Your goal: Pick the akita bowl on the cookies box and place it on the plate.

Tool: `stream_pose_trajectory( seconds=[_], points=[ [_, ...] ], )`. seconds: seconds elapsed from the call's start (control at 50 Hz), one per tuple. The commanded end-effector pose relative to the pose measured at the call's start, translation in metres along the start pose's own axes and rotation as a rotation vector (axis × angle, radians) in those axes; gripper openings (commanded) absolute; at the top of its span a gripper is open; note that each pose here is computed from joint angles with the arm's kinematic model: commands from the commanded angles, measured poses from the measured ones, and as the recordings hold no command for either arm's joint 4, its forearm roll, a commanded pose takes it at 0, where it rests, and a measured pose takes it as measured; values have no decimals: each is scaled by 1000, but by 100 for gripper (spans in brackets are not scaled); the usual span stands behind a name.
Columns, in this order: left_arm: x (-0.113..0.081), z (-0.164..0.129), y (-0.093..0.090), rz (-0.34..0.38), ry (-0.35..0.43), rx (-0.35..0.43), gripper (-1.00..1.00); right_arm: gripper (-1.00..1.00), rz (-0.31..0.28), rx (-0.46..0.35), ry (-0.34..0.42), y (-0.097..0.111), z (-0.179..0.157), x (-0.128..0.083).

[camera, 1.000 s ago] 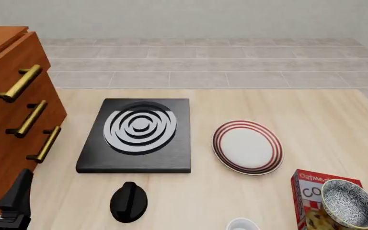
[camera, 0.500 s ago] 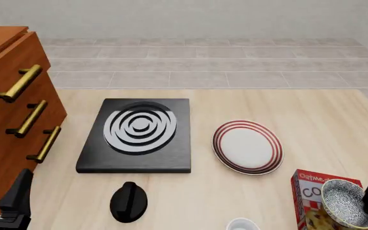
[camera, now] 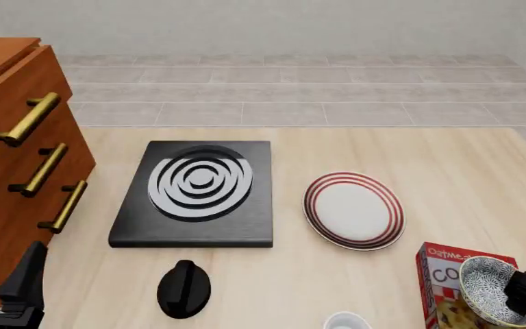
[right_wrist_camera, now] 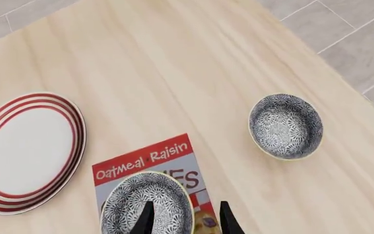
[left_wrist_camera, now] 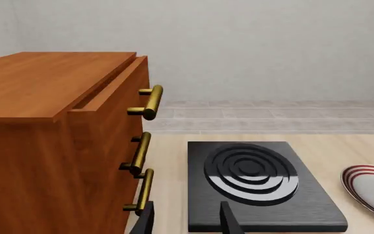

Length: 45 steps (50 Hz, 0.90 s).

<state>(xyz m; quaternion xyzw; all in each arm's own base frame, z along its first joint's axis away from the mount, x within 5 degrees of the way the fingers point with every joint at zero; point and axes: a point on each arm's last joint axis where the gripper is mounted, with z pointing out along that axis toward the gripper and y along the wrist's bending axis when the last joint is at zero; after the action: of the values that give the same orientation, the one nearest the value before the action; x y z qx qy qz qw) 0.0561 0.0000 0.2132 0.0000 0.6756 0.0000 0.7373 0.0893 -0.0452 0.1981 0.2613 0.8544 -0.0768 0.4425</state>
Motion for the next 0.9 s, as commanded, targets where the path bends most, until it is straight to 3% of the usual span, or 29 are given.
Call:
stream_pose_trajectory(
  seconds=[0.02,0.9],
  points=[
    [0,0,0,0,0,0,100,100,-1,1,19,-1,9,7],
    [0,0,0,0,0,0,100,100,-4,-16,75,0,32,32]
  ],
)
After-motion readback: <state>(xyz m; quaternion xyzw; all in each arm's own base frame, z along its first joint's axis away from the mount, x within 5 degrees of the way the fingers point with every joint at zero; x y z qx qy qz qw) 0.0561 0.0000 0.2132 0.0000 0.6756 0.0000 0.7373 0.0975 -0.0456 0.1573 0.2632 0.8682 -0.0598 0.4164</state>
